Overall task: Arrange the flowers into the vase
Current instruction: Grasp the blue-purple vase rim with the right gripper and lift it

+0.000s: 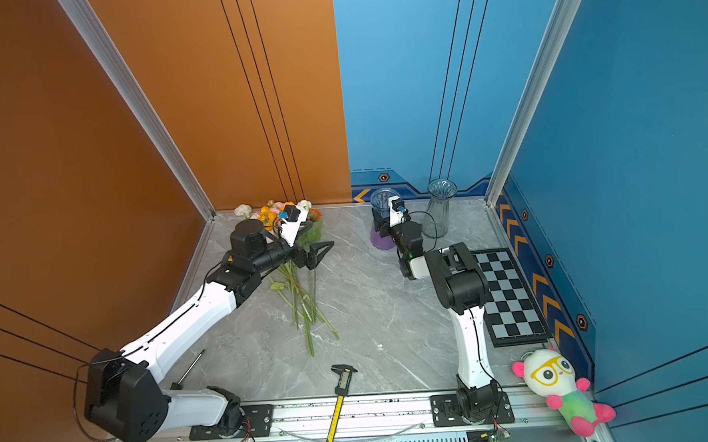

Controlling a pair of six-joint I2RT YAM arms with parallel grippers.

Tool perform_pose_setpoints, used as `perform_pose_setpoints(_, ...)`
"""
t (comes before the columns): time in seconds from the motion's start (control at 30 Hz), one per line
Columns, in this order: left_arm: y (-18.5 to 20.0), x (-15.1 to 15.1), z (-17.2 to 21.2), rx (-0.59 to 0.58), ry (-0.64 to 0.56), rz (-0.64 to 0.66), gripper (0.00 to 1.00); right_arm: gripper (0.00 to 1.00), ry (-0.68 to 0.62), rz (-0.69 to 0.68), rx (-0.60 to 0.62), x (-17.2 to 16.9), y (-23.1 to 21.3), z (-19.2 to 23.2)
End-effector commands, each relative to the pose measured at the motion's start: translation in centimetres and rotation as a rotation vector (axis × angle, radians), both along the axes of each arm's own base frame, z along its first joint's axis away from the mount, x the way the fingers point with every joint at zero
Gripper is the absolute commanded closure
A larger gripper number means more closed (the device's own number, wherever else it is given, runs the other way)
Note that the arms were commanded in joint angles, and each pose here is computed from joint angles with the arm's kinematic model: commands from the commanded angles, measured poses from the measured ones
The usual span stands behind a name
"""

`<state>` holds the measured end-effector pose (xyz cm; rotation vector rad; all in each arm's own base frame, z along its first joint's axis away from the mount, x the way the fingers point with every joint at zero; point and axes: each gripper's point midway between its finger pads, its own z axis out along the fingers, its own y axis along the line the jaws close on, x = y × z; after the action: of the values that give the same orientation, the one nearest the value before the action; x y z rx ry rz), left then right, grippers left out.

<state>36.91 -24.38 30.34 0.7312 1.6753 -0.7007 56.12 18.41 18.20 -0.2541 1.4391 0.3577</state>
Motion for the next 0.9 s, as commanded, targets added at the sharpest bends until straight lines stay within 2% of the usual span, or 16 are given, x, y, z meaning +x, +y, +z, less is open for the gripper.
perform_pose_setpoints(0.0, -0.2, -0.6, 0.7, -0.022, -0.004, -0.029, 0.02, 0.51, -0.199, 0.086, 0.055, -4.2, 1.8, 8.2)
perform_pose_setpoints(0.23, -0.1, -1.3, 1.8, -0.035, -0.025, -0.031, 0.02, 0.53, -0.205, 0.159, 0.028, -12.1, 5.3, 8.4)
perform_pose_setpoints(0.43, -0.3, -2.2, 2.1, -0.015, -0.044, -0.028, 0.02, 0.55, -0.191, 0.223, 0.027, -17.4, 9.2, 8.3)
perform_pose_setpoints(0.57, -0.7, -4.1, 0.7, 0.095, -0.015, -0.016, 0.02, 0.55, -0.191, 0.244, 0.01, -20.0, 10.7, 8.1)
perform_pose_setpoints(0.67, -0.3, -5.9, -0.6, 0.076, 0.042, 0.002, 0.02, 0.57, -0.19, 0.244, 0.003, -21.9, 11.3, 8.0)
perform_pose_setpoints(0.87, 1.1, -9.6, -1.7, 0.043, 0.046, 0.007, 0.02, 0.59, -0.151, 0.221, -0.001, -24.2, 10.6, 6.8)
